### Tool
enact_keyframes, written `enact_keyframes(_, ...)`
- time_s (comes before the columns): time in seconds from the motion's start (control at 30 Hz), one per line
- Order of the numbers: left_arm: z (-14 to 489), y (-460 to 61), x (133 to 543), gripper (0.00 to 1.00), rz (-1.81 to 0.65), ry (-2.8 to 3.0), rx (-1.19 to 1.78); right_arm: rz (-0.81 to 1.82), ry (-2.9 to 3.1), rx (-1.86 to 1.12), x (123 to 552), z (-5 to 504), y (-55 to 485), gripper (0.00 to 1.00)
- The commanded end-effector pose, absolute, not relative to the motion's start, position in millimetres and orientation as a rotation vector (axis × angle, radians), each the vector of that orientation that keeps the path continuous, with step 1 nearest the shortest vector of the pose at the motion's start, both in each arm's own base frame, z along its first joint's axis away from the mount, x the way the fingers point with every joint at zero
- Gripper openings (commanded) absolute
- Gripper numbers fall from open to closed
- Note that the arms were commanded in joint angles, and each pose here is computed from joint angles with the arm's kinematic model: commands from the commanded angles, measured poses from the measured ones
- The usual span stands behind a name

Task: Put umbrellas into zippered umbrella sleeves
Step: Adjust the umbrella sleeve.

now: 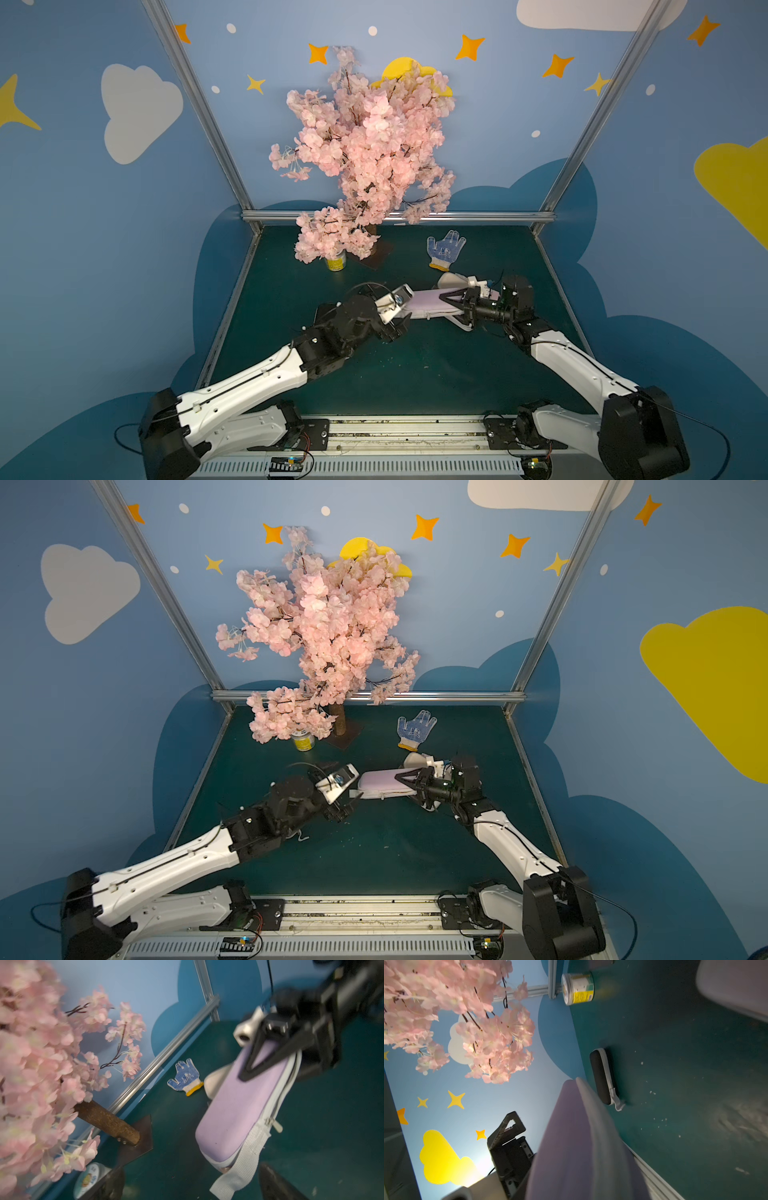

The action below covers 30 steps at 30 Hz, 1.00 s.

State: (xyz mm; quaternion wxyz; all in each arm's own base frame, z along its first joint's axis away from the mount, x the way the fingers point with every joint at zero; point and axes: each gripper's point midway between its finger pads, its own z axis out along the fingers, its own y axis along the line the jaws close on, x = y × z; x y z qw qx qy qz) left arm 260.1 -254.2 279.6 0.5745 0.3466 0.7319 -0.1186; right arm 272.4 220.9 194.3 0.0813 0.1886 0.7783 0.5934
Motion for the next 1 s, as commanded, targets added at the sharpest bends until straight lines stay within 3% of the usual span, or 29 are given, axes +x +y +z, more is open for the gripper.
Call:
enact_keyframes(0.0,256,-249,245,1.00,-0.764,2.025,0.444,1.766,2.248,0.482,282,205,222,0.13)
enact_keyframes(0.13,240,-244,261,0.99,-1.086,2.195,0.098,1.795,2.193,0.428,285,217,226,0.12)
enact_keyframes(0.3,232,-282,266,1.00,-1.540,2.240,-0.136,1.785,2.180,0.330,281,229,234,0.11)
enact_keyframes(0.6,204,-312,273,0.97,-1.909,2.208,-0.518,1.816,2.128,0.258,274,236,244,0.10)
enact_keyframes(0.73,197,-327,270,0.85,-1.973,2.176,-0.557,1.864,2.113,0.240,274,239,251,0.10)
enact_keyframes(0.97,202,-324,284,0.53,-1.999,2.074,-0.597,1.893,2.133,0.253,270,235,256,0.12)
